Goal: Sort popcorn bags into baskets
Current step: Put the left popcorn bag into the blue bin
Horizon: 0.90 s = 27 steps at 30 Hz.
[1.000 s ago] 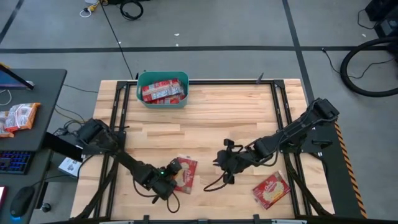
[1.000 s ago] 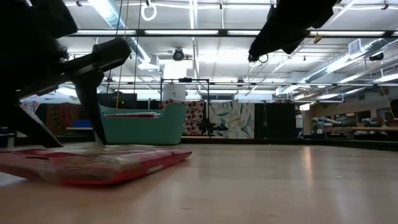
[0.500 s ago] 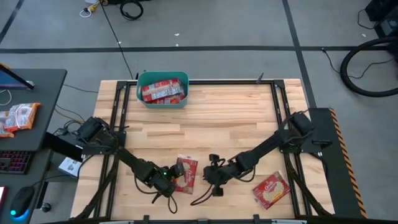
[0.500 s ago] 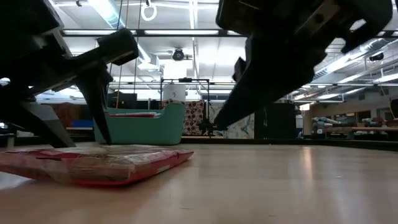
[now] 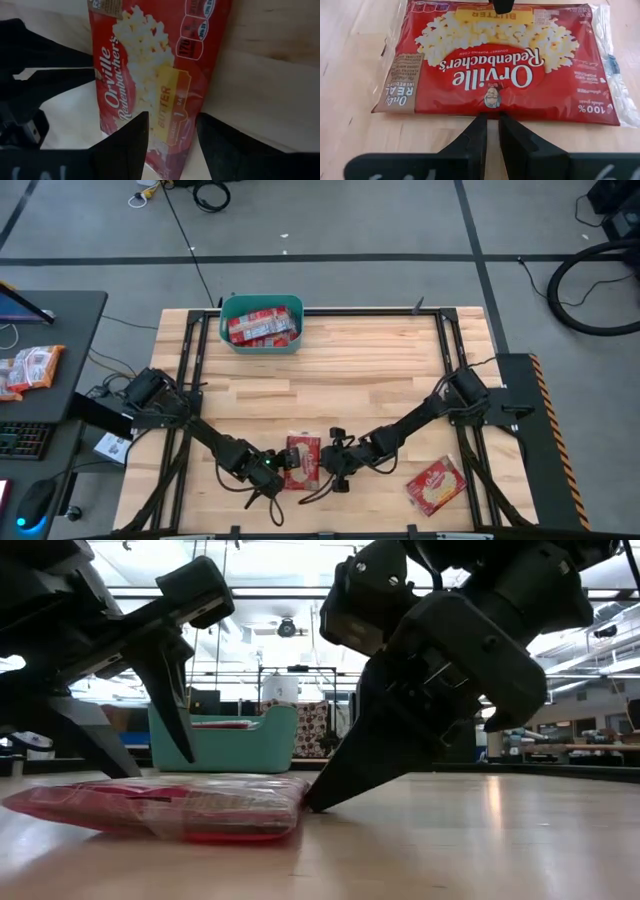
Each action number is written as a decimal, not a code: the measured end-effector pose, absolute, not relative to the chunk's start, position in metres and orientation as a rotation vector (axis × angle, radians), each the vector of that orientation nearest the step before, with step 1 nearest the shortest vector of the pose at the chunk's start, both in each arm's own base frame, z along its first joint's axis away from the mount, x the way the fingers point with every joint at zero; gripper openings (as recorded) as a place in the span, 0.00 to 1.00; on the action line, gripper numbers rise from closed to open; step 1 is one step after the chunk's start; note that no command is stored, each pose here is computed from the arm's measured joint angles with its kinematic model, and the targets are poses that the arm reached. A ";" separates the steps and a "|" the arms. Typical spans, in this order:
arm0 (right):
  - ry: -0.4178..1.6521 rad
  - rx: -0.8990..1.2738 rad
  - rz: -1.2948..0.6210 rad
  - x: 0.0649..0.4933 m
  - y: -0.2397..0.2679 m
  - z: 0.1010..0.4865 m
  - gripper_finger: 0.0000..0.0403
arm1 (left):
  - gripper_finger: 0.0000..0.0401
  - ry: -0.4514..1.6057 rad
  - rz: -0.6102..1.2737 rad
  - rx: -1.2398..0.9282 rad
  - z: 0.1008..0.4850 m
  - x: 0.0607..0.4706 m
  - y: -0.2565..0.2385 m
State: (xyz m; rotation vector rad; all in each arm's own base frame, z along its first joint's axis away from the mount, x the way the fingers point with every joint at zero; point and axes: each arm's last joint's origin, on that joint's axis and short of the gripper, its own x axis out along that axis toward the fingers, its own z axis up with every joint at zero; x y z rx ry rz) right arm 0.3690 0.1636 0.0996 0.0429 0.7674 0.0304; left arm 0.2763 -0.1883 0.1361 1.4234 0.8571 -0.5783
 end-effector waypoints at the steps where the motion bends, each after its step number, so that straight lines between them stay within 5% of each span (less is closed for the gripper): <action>1: 0.767 0.043 0.031 0.369 0.164 0.100 0.13 | 0.43 0.860 -0.584 1.422 0.136 0.276 -0.188; 27: 0.693 0.045 0.049 0.379 0.159 0.094 0.13 | 0.43 0.681 -0.484 1.421 0.142 0.281 -0.196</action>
